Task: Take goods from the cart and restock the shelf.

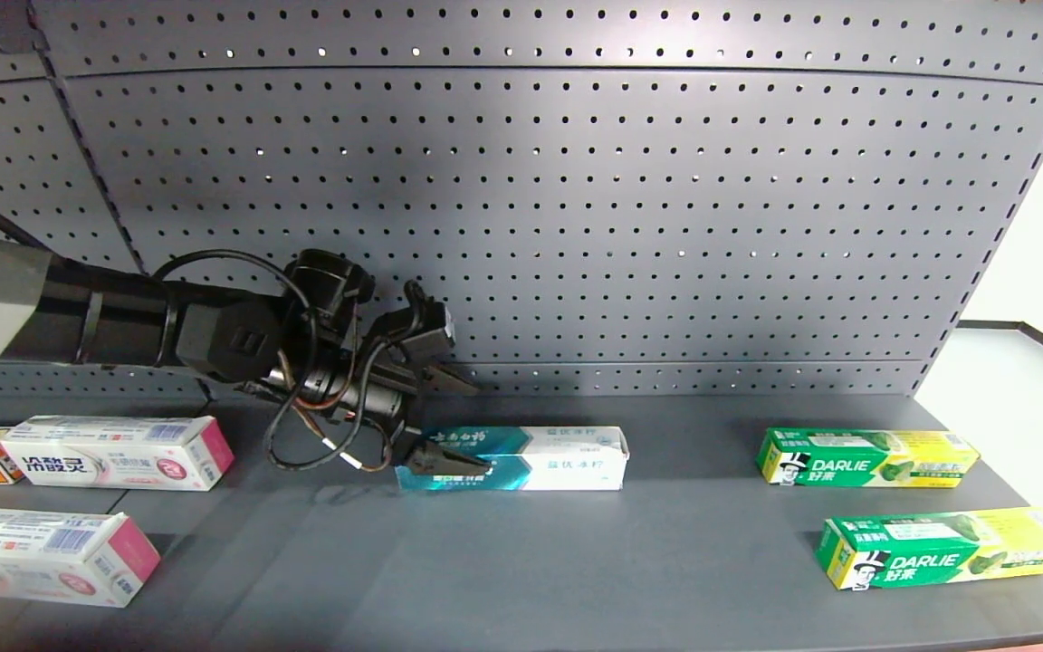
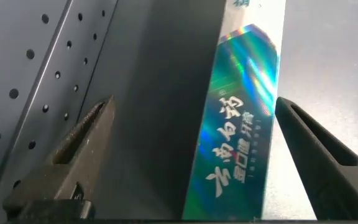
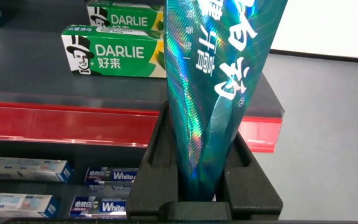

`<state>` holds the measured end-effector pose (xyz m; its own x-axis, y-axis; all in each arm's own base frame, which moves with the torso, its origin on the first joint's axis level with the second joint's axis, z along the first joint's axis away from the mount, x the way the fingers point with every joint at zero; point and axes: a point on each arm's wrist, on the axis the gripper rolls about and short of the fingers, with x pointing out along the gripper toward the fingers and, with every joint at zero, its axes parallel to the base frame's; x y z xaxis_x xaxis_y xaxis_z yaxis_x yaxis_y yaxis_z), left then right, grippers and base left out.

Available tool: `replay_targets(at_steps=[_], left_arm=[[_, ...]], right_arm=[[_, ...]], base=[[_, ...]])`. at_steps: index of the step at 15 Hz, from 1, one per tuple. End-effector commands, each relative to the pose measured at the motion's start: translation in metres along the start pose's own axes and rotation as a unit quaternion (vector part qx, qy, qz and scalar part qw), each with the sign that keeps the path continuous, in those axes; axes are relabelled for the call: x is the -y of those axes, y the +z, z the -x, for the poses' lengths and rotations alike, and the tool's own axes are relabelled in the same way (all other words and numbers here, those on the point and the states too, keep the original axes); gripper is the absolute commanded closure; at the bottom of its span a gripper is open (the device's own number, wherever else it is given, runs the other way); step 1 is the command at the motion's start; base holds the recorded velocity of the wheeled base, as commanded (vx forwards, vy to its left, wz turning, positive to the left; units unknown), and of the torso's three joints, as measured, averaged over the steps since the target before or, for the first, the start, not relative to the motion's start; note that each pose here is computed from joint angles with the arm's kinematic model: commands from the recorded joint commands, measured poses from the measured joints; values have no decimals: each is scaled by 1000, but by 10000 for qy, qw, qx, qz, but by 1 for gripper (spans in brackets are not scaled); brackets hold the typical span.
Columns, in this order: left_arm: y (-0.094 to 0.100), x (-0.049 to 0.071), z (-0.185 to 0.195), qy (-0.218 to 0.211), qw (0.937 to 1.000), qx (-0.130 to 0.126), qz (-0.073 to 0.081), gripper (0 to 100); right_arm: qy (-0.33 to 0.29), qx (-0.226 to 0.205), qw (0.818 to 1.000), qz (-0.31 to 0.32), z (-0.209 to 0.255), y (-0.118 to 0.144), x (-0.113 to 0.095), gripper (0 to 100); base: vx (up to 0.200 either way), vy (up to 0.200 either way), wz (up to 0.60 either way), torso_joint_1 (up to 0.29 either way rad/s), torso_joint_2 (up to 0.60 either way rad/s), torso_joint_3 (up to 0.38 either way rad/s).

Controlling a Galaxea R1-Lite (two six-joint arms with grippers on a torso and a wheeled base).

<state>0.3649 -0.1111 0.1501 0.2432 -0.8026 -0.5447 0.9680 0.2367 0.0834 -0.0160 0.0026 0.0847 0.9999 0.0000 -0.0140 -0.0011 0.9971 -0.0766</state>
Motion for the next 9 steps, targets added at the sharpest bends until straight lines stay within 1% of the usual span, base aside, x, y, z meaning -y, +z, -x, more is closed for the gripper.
replay_targets(at_steps=[1,4,6,9], left_arm=[[1,0,0,2,10000,4,-18,0],[1,0,0,-6,10000,-3,-7,0],[-1,3,-1,-94,9999,-70,43,0],[-5,6,0,-208,9996,-179,15,0]], right_arm=[[1,-6,10000,2,0,0,0,100],[1,-6,10000,2,0,0,0,100],[1,-6,10000,2,0,0,0,100],[1,-6,10000,2,0,0,0,100]], base=[[0,0,0,0,0,0],[0,0,0,0,0,0],[0,0,0,0,0,0],[0,0,0,0,0,0]])
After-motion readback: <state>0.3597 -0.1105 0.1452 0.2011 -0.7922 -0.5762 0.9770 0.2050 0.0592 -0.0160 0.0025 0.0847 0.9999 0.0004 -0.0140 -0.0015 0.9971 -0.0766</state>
